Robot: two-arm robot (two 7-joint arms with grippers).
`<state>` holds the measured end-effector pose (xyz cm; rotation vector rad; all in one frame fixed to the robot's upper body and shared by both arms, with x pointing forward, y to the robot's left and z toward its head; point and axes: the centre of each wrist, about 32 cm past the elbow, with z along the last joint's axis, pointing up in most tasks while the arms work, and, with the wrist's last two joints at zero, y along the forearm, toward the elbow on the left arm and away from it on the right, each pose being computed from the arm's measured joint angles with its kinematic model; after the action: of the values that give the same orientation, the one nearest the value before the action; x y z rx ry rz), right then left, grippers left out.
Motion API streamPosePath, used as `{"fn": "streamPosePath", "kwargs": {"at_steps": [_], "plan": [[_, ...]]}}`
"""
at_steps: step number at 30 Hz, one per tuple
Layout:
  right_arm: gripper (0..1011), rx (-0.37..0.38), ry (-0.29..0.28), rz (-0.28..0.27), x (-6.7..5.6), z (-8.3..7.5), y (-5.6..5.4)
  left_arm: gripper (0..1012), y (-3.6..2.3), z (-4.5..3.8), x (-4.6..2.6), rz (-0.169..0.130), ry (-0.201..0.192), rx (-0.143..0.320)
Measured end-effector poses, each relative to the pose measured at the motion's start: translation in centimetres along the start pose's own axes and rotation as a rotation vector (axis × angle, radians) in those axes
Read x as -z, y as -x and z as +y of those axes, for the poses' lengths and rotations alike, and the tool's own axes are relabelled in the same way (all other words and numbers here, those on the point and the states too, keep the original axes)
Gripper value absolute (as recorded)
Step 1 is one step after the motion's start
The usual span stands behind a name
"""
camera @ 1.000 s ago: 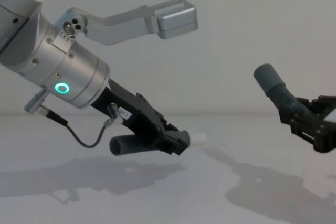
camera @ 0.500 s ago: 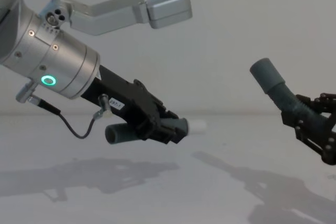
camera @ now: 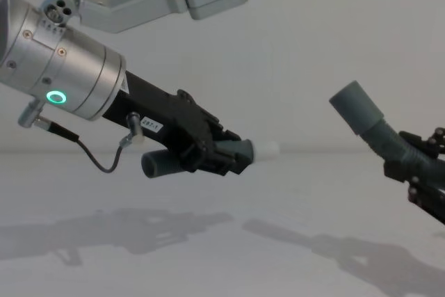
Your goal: Use both hands to pick up one end of the pipe from the table, align the ends, and insert them.
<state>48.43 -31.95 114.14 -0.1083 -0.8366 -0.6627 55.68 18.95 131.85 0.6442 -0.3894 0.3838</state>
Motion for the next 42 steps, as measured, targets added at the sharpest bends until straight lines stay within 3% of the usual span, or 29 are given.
{"fn": "streamPosePath", "kwargs": {"at_steps": [5,12,22,31,42], "plan": [[298,-0.053,-0.025,-0.020,0.1,-0.8,-1.0,347,-0.08,0.08,-0.03,-0.008,0.020,0.006],[298,-0.116,-0.031,-0.047,-0.6,-1.7,-3.1,347,-0.41,0.08,-0.19,-0.022,0.048,0.019],[298,-0.179,0.016,-0.124,-2.5,-2.7,-5.8,347,-0.86,-0.17,-0.46,-0.043,0.082,0.054],[299,-0.237,0.083,-0.222,-4.1,-3.1,-7.1,347,-1.06,-0.40,-0.76,-0.065,0.111,0.103],[298,-0.309,0.152,-0.362,-5.2,-3.3,-7.8,347,-1.18,-0.30,-1.30,-0.090,0.149,0.166]]}}
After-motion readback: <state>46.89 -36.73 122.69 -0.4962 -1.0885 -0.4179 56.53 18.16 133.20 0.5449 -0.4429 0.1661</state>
